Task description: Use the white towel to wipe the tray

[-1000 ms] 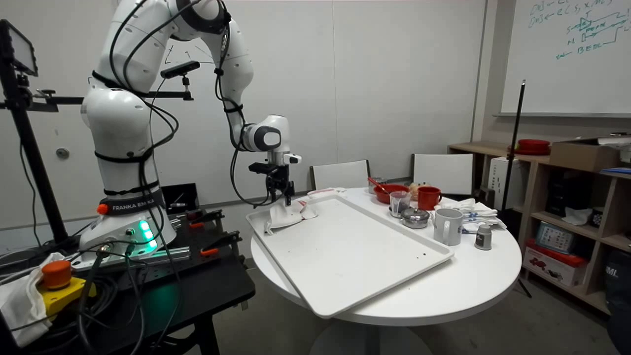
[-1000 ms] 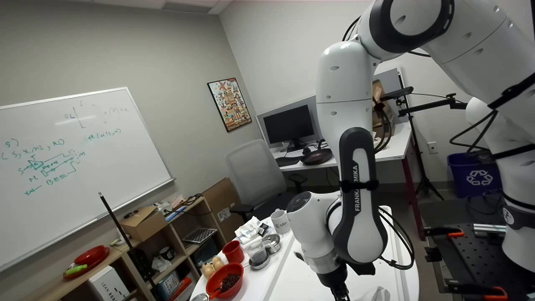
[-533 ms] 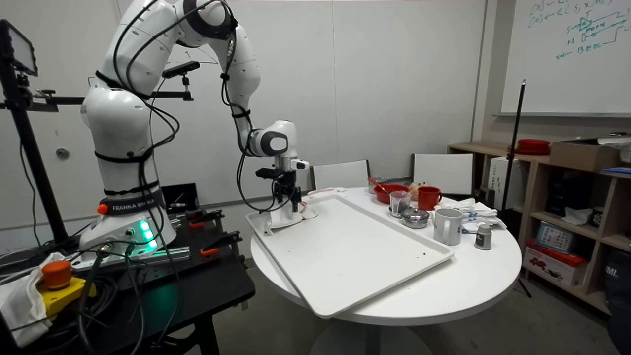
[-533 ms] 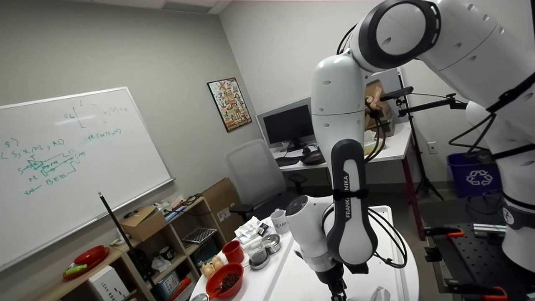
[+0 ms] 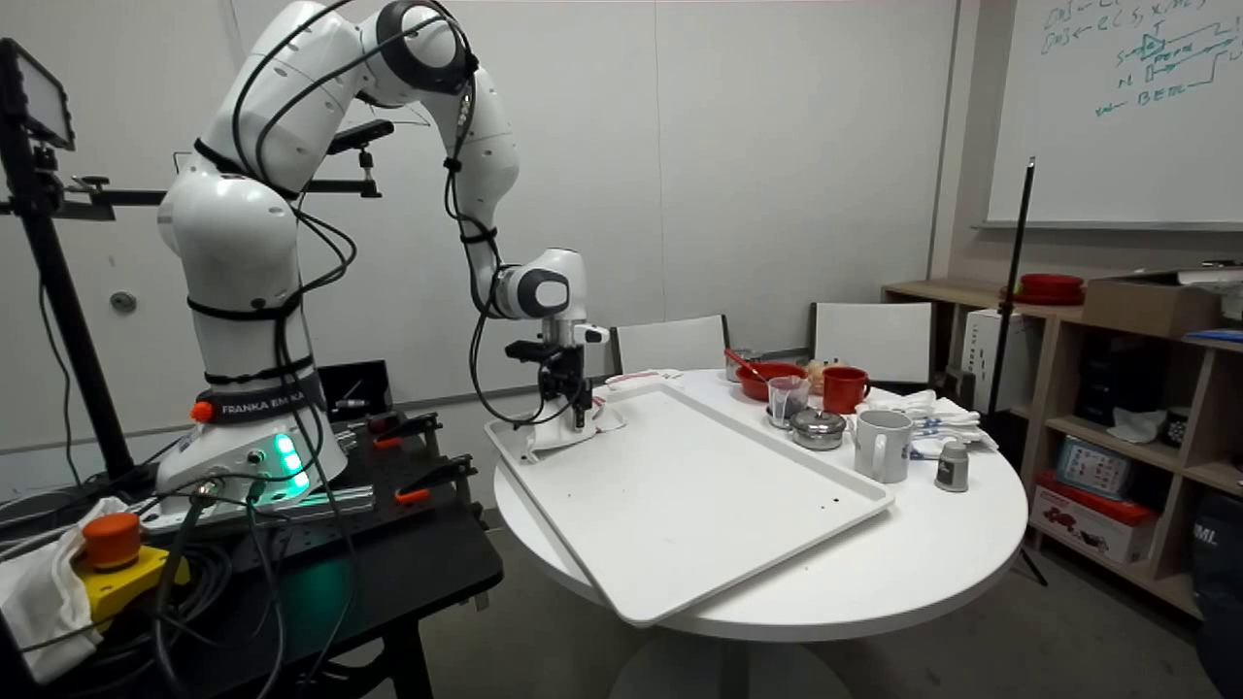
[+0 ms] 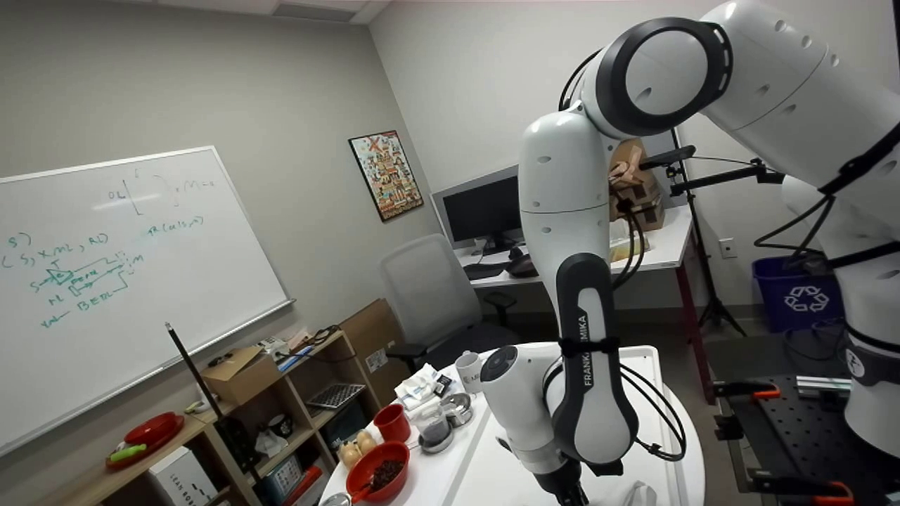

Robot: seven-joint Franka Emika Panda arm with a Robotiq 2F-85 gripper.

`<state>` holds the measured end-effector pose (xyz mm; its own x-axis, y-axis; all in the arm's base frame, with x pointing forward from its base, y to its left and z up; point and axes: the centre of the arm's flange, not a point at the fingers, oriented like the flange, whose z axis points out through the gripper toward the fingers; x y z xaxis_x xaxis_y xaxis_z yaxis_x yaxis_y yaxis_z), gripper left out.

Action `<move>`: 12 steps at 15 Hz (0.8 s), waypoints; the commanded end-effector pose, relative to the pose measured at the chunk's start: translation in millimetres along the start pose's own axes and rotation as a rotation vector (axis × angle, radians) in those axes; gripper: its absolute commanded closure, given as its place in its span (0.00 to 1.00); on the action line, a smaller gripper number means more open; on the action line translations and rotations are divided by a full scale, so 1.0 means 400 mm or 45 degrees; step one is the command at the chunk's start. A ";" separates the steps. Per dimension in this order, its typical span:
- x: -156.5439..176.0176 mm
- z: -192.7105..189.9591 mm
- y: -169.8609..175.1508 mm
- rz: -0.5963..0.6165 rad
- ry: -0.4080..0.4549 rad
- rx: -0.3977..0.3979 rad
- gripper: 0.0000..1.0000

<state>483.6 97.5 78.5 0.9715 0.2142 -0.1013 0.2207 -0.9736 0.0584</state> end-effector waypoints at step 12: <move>-0.012 -0.053 0.003 0.007 0.069 -0.032 0.97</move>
<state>489.7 99.2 80.7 0.9723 0.2180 -0.0848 0.2237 -0.9726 0.0637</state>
